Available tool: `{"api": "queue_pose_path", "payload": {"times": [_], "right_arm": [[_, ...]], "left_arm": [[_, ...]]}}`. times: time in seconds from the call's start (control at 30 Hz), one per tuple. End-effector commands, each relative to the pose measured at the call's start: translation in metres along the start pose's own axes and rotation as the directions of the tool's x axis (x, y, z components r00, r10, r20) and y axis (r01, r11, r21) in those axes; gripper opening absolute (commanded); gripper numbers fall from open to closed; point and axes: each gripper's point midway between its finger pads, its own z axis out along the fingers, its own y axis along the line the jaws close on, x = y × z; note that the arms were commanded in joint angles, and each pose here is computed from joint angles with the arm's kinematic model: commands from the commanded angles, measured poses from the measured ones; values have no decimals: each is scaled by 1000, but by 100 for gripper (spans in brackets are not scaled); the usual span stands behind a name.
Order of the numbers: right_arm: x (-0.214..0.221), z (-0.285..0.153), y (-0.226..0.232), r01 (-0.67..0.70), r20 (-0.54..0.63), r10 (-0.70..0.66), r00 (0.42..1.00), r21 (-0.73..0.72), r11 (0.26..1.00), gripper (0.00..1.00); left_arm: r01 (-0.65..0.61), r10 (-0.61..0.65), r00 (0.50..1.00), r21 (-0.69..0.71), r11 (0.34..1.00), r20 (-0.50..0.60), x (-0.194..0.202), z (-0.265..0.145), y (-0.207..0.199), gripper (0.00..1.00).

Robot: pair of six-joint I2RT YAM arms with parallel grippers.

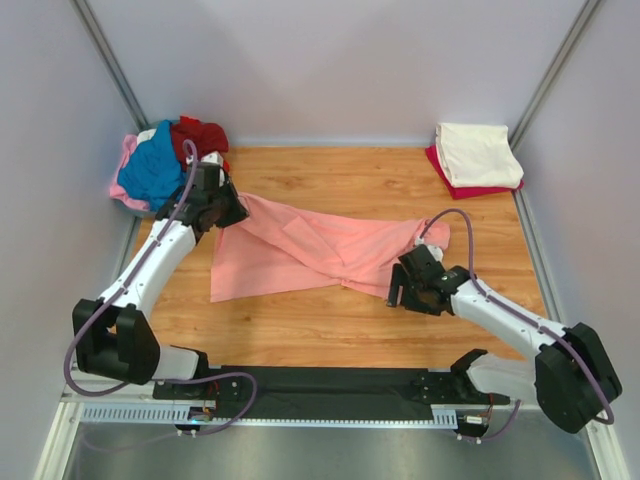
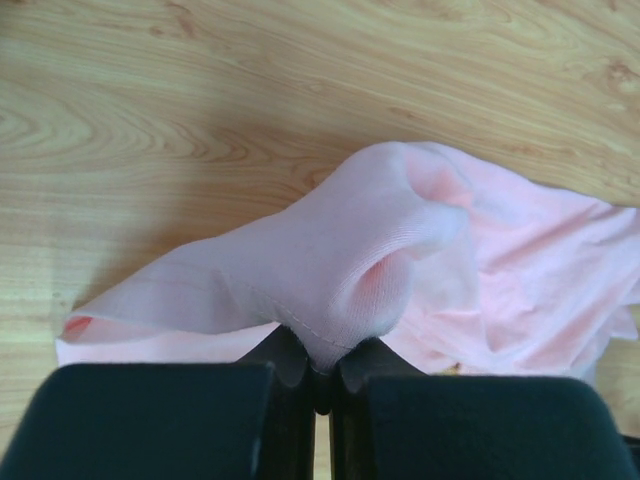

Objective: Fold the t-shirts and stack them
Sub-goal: Flatten the tshirt out

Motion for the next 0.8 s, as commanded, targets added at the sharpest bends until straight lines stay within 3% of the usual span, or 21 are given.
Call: {"api": "queue_pose_path", "payload": {"times": [0.0,0.5,0.77], "right_arm": [[-11,13,7,-48,41,48,998,2,999,79],[-10,37,3,-77,34,76,997,19,997,63],[-13,44,3,-100,23,99,995,14,995,46]], "left_arm": [[35,-35,999,64,997,2,-1,-14,-11,0],[152,-138,987,188,970,-86,10,-12,-14,0],[148,-133,987,183,972,-88,10,-10,-12,0]]}}
